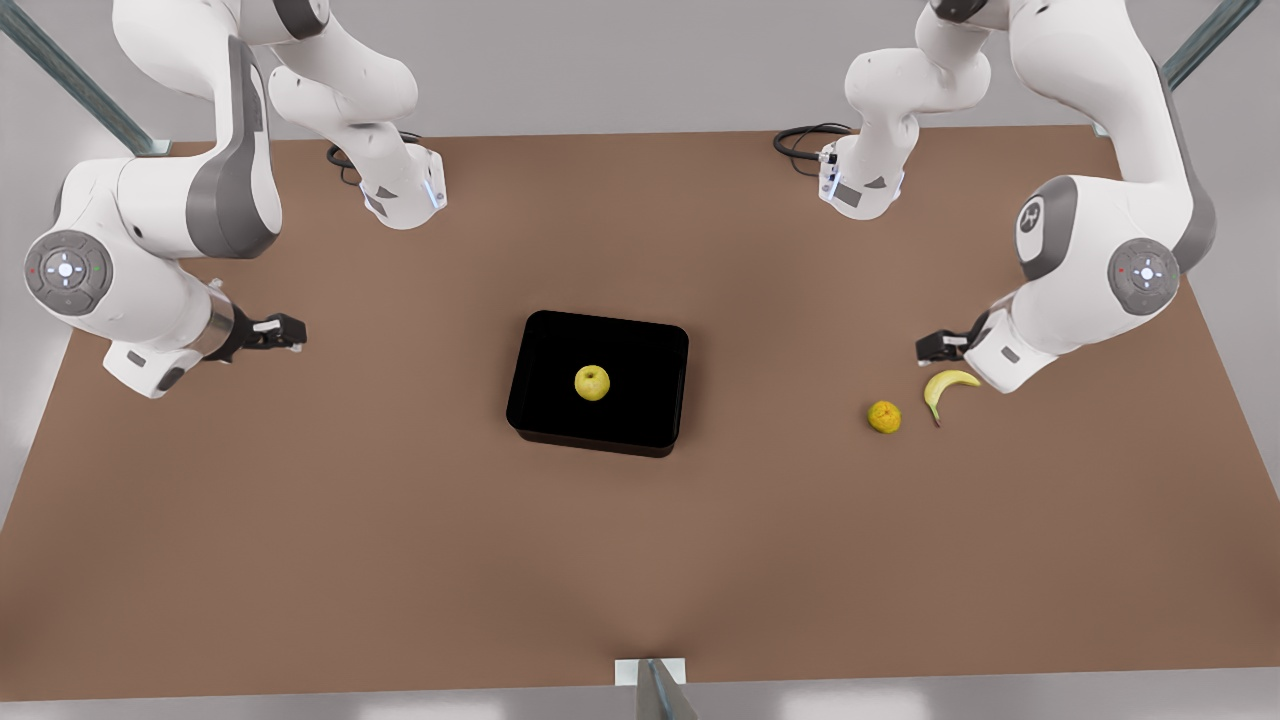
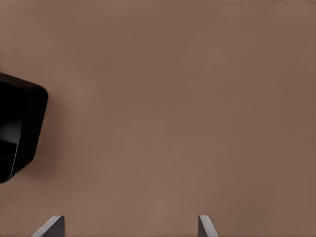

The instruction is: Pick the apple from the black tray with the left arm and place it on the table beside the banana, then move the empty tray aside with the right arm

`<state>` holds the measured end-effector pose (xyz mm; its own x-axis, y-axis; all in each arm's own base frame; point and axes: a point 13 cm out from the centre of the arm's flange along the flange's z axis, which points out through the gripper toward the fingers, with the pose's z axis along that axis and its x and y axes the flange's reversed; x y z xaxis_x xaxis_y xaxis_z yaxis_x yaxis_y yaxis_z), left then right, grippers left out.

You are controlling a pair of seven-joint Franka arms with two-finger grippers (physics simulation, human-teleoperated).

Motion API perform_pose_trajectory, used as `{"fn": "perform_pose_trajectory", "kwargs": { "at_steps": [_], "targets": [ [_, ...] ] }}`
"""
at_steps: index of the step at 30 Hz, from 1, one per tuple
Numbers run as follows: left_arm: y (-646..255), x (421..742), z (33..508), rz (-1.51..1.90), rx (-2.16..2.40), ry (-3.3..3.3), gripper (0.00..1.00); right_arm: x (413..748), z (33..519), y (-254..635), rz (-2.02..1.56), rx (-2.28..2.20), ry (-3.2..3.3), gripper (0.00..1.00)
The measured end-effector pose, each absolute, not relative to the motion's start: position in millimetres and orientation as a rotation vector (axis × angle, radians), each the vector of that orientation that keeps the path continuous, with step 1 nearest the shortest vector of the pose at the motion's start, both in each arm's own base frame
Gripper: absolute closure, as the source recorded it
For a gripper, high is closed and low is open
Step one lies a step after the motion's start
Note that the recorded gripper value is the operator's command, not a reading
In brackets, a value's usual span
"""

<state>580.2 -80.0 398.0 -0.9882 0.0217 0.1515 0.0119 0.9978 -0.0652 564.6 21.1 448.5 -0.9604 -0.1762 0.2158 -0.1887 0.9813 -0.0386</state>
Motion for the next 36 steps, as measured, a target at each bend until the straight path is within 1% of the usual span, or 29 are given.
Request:
{"fn": "perform_pose_trajectory", "kwargs": {
  "at_steps": [4, 5, 6, 8, 10, 11, 13, 15, 17, 19, 22, 23, 25, 26, 29, 34, 36],
  "targets": [
    [-92.0, 589.7, 394.1, 0.133, -0.013, -2.995, 0.00, 567.4, 448.7, 23.9, 0.086, 0.301, -2.923, 0.00],
    [-117.3, 593.3, 385.7, 0.138, -0.059, -2.989, 0.00, 567.8, 448.5, 27.0, 0.087, 0.313, -2.923, 0.00],
    [-163.7, 595.4, 380.1, 0.122, -0.144, -2.996, 0.00, 568.1, 448.4, 29.6, 0.088, 0.325, -2.923, 0.00],
    [-257.5, 578.5, 358.0, 0.079, -0.309, -2.978, 0.00, 568.6, 448.4, 32.0, 0.089, 0.339, -2.923, 0.00],
    [-327.4, 555.4, 325.4, 0.009, -0.438, -2.955, 0.00, 569.0, 448.4, 32.0, 0.089, 0.346, -2.924, 0.00],
    [-340.6, 552.9, 313.7, -0.016, -0.449, -2.959, 0.00, 569.2, 448.4, 31.8, 0.089, 0.349, -2.924, 0.00],
    [-354.1, 558.2, 283.9, -0.038, -0.415, -2.972, 0.00, 569.5, 448.5, 31.0, 0.088, 0.353, -2.925, 0.00],
    [-402.4, 553.6, 255.1, -0.022, -0.438, -3.001, 0.00, 570.0, 446.8, 30.9, 0.086, 0.358, -2.922, 0.00],
    [-463.2, 552.5, 250.5, 0.030, -0.475, -3.063, 0.00, 570.2, 445.4, 31.4, 0.085, 0.364, -2.918, 0.00],
    [-508.4, 537.5, 259.5, 0.042, -0.519, -3.105, 0.00, 570.2, 445.1, 31.4, 0.085, 0.368, -2.917, 0.00],
    [-534.3, 521.4, 283.2, 0.035, -0.491, -3.136, 0.00, 570.2, 445.0, 30.8, 0.085, 0.373, -2.916, 0.00],
    [-539.2, 515.1, 284.2, 0.026, -0.468, -3.135, 0.00, 570.2, 445.0, 30.9, 0.085, 0.375, -2.915, 0.00],
    [-555.7, 497.9, 252.4, -0.010, -0.431, -3.115, 0.00, 570.2, 445.0, 30.9, 0.085, 0.378, -2.915, 0.00],
    [-560.3, 497.6, 231.3, -0.015, -0.396, -3.114, 0.00, 570.2, 445.1, 30.9, 0.085, 0.379, -2.915, 0.00],
    [-577.7, 488.1, 194.7, -0.009, -0.319, -3.122, 0.00, 570.2, 445.2, 30.8, 0.085, 0.383, -2.914, 0.00],
    [-584.3, 503.5, 152.8, 0.012, -0.180, -3.179, 0.00, 570.2, 445.2, 30.8, 0.084, 0.389, -2.913, 0.00],
    [-592.0, 500.9, 141.2, 0.014, -0.174, -3.200, 0.00, 570.2, 445.1, 30.9, 0.084, 0.390, -2.913, 0.00]
  ]
}}
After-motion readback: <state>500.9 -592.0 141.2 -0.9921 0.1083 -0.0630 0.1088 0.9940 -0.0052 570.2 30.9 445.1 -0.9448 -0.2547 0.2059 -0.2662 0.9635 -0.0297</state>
